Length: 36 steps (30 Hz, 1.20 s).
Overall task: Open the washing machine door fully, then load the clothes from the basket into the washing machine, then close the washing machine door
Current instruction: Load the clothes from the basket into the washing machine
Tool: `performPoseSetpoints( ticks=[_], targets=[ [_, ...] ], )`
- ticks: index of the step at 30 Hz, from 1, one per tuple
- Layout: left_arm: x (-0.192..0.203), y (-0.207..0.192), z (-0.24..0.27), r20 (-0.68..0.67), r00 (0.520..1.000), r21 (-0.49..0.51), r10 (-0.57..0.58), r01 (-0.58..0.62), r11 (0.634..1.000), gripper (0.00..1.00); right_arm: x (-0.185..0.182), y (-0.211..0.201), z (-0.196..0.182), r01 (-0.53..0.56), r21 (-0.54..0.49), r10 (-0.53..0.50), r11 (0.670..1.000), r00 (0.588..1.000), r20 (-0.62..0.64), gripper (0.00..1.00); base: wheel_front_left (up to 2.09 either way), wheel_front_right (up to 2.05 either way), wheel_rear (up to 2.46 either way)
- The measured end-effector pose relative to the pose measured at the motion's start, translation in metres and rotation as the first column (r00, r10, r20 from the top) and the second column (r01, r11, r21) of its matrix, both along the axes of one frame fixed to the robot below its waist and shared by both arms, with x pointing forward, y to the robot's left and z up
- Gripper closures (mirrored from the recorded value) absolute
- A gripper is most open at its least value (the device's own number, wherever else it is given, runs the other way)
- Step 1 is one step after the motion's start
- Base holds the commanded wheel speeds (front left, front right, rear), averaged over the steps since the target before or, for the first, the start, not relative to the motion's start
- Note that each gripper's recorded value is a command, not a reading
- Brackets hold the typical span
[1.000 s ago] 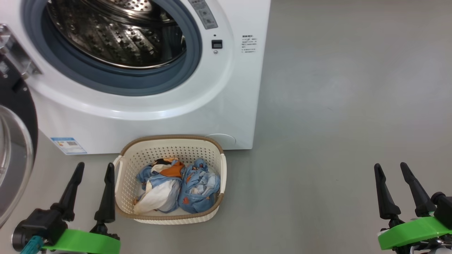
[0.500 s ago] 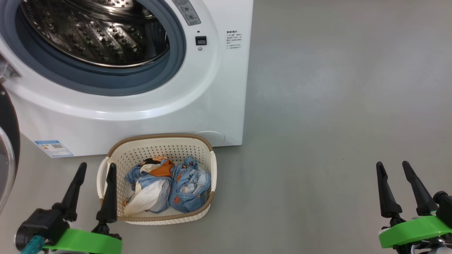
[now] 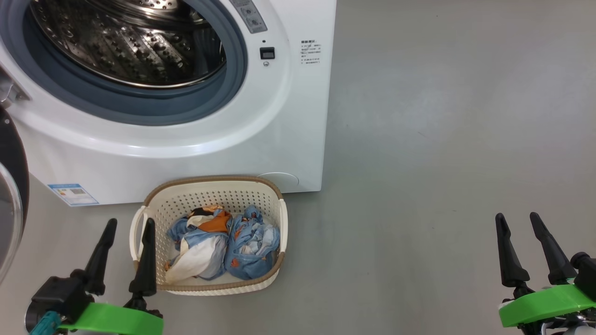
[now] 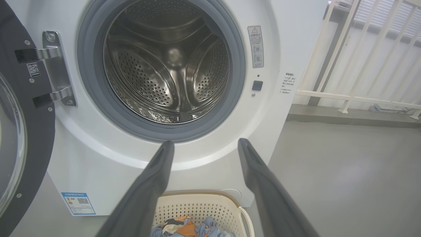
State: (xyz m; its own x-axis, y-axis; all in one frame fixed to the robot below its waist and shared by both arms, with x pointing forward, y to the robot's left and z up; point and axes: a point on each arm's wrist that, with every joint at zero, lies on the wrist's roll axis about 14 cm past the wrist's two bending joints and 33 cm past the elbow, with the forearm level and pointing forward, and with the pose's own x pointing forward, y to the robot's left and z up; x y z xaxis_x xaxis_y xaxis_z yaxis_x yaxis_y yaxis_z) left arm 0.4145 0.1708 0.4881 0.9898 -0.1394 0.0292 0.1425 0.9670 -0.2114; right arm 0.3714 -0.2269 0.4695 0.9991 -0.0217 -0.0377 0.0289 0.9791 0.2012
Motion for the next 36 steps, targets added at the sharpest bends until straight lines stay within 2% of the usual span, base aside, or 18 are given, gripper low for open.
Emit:
performPoseSetpoints(
  ticks=[18,29,36],
  targets=[
    [0.003,0.001,-0.001,-0.003,1.000,0.010,-0.011,0.011,1.000,0.00,0.003,0.004,-0.001,-0.005,0.010,0.005,1.000,1.000,-0.002,0.00,0.20,-1.36,1.16],
    [0.008,-0.009,-0.003,-0.004,0.999,0.013,-0.039,0.040,0.999,0.00,0.004,0.004,-0.007,0.001,0.015,0.000,1.000,1.000,-0.018,0.00,-0.03,-0.11,0.13],
    [0.007,-0.020,-0.025,-0.067,0.996,-0.004,-0.056,0.055,0.998,0.00,0.014,0.007,-0.007,-0.004,0.020,0.004,1.000,1.000,-0.013,0.00,0.00,0.00,0.00]
  ],
)
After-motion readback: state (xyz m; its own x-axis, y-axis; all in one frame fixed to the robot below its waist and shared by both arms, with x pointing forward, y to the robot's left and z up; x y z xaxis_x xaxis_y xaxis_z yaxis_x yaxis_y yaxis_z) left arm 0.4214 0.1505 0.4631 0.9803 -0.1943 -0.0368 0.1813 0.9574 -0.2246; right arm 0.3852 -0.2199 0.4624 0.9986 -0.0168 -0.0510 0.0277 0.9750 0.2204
